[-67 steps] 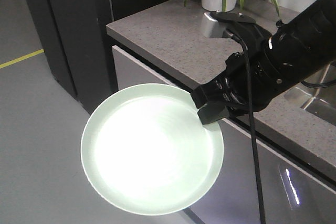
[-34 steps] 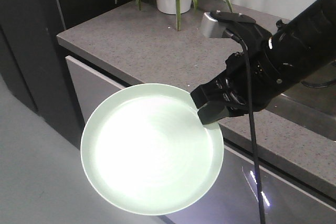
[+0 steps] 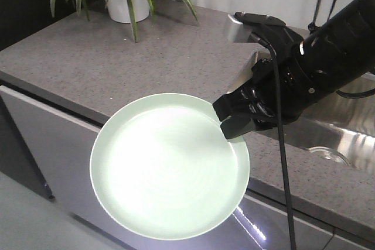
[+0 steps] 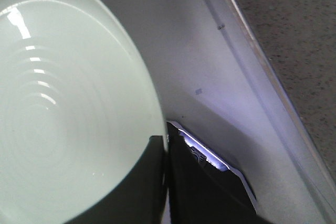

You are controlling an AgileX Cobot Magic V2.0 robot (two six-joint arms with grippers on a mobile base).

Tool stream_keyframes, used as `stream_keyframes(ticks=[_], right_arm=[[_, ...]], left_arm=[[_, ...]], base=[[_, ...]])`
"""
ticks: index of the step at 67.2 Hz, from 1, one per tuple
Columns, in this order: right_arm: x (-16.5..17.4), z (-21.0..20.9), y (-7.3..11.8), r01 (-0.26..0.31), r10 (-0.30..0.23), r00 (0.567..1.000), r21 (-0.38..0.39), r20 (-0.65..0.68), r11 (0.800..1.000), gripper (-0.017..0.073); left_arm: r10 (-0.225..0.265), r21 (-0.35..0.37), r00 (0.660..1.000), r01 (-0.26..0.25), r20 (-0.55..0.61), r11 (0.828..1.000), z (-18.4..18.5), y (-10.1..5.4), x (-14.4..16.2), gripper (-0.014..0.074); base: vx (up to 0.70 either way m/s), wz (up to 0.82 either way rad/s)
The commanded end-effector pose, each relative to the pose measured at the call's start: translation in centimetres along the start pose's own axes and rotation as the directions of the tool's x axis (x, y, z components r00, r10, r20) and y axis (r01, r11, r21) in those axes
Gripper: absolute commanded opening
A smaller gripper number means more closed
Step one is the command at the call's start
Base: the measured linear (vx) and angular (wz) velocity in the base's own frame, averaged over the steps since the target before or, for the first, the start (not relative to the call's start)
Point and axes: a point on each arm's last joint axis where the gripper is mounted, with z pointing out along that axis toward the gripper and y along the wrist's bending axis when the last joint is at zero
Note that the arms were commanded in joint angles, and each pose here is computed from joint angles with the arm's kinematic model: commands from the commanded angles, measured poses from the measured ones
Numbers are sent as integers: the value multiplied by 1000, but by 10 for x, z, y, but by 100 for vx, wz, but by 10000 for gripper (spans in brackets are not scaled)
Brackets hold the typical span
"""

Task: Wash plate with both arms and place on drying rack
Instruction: 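Hold the plate while driving up to the sink counter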

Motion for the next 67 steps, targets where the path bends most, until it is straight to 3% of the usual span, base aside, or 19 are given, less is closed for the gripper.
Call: stream_keyframes(ticks=[1,67], right_arm=[[3,-19,11,26,-25,999,-29,40,999,-4],[3,-19,11,26,-25,999,-29,40,999,-4]], left_arm=[[-12,10,993,11,116,1000,-3,-1,-17,-7],[-12,10,993,11,116,1000,-3,-1,-17,-7]], base=[[10,-39],[9,-29]])
